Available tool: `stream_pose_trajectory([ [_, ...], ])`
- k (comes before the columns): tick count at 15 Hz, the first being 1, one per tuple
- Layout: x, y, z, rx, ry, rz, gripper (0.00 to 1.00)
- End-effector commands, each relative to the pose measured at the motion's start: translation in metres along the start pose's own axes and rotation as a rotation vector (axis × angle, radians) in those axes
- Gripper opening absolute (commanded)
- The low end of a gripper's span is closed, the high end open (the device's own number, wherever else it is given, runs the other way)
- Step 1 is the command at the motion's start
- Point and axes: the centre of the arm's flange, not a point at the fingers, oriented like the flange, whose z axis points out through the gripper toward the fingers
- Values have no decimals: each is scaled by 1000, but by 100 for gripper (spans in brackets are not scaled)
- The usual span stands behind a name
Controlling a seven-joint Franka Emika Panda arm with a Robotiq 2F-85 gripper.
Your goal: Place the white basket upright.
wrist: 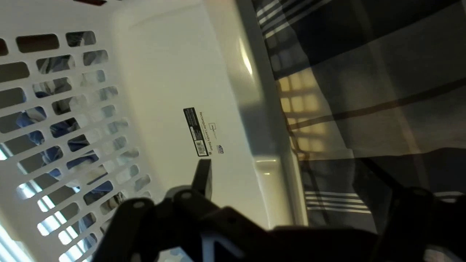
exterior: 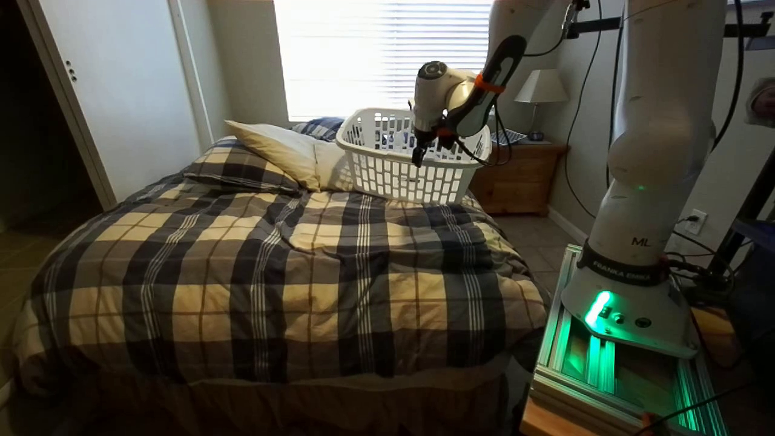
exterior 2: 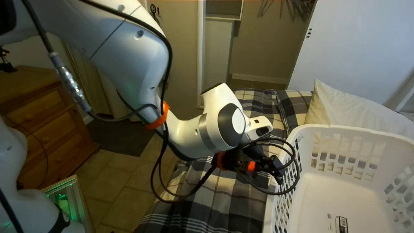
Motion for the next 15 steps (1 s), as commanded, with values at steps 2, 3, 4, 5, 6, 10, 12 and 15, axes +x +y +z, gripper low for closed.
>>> stream_pose_trajectory([
  [2, 7, 13, 39, 33, 44, -55, 100],
  [3, 7, 14, 47, 33, 43, -65, 100],
  [4, 5, 15, 53, 33, 38, -71, 100],
  [5, 6, 15, 58, 34, 34, -76, 75],
  [6, 5, 15, 62, 38, 29, -80, 74],
  [10, 11, 9, 57, 69, 24, -101, 44],
  [12, 15, 2, 45, 108, 27, -119, 30],
  [15, 23, -12, 18, 178, 53, -172, 10],
])
